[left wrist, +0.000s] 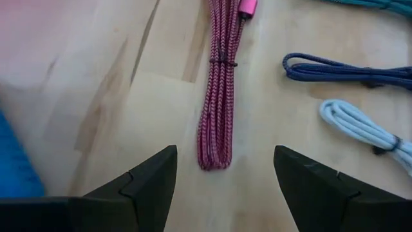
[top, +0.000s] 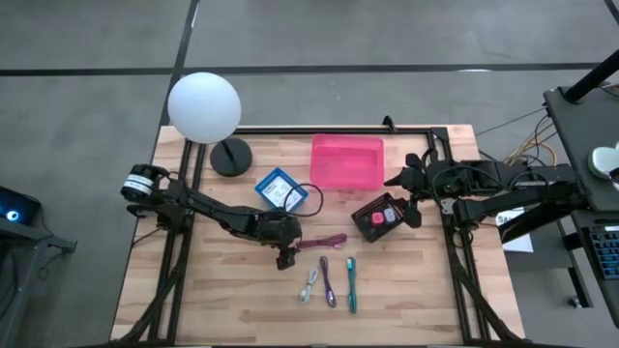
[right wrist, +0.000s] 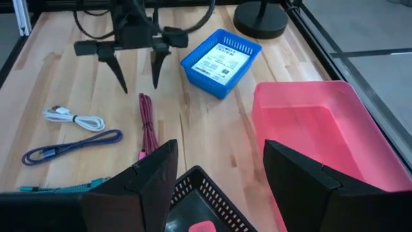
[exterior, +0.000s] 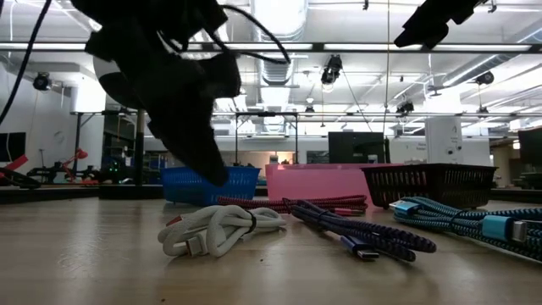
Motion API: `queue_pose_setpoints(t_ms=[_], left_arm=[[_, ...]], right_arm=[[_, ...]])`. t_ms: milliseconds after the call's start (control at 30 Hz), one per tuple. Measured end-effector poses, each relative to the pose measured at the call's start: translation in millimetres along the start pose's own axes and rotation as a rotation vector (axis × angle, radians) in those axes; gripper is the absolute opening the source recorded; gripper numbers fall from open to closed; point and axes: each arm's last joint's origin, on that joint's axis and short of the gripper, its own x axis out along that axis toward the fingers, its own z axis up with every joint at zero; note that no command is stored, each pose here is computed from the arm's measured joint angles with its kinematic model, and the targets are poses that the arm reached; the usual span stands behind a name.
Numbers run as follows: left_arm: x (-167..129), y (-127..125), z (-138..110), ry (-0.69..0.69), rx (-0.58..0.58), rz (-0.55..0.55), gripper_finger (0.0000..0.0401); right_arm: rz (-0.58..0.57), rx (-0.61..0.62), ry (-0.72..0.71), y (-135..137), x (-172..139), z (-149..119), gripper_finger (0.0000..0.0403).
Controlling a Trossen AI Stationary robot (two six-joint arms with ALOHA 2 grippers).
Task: Pick and place items into bin
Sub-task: Put the pink charger cable into the pink bin
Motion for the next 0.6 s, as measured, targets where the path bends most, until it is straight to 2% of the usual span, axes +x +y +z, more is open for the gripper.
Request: queue_pose_setpoints(t_ms=[400, 600], left_arm=[[43, -3, -3, -0.004, 0.0, 0.022, 0.0241], [48, -4, -1, 0.009, -0.001, 0.021, 0.023]], right_arm=[[0.001, 0.003, -0.021, 0, -1, 2, 0.0214], [0.003, 0.005, -0.025, 0, -1, 2, 0.0214]])
